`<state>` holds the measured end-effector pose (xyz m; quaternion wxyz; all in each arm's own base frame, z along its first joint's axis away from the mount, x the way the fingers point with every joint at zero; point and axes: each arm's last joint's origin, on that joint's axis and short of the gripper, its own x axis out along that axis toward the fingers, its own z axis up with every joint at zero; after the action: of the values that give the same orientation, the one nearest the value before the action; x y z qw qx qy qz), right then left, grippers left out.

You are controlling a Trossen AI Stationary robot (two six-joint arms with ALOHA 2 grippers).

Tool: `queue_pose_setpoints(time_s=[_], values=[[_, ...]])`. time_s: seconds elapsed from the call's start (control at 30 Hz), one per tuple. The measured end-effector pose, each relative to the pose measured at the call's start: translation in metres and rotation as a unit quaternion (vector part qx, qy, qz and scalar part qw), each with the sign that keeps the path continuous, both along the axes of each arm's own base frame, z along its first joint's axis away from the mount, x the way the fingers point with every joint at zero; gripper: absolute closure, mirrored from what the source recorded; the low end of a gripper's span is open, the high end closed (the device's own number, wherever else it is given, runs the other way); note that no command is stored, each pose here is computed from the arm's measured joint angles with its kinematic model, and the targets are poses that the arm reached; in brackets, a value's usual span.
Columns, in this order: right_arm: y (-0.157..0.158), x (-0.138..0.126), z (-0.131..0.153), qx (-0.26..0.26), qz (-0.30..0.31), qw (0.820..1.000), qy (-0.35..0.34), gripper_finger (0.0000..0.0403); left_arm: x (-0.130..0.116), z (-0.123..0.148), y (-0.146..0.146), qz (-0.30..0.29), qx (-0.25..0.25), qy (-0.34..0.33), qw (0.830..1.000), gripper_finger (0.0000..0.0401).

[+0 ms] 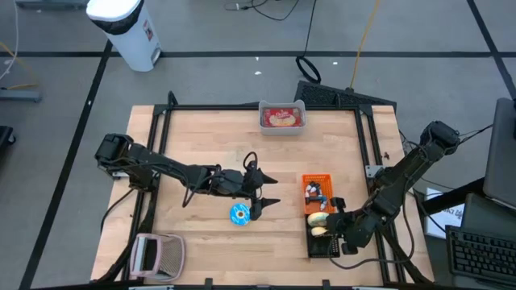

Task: Pick & Place Food Item
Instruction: Put the black donut into the black bin

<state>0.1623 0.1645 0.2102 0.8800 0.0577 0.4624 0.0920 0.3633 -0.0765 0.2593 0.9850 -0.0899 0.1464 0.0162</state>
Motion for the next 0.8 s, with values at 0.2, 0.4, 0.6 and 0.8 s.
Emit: queue_pose_setpoints(time_s=[0.2, 0.4, 0.6, 0.8], values=[[-0.0007, -0.0004, -0.0005, -0.005, 0.0, 1.0, 0.002, 0.0359, 0.0, 0.0, 0.0, 0.0, 0.0, 0.0, 1.0, 0.0091], [-0.0044, -0.0012, -0.0022, -0.033, -0.016, 0.999, 0.0, 0.0344, 0.0, -0.0004, 0.0, 0.0, 0.0, 0.002, 1.0, 0.0091], [-0.0063, 0.0002, -0.002, -0.044, -0.038, 0.998, -0.014, 0.0327, -0.0001, -0.0009, 0.0, 0.0, 0.0, 0.004, 1.0, 0.0091], [-0.0047, -0.0009, -0.003, -0.036, -0.028, 0.999, -0.01, 0.0308, -0.0001, -0.0008, 0.0, 0.002, -0.007, 0.003, 1.0, 0.0091]])
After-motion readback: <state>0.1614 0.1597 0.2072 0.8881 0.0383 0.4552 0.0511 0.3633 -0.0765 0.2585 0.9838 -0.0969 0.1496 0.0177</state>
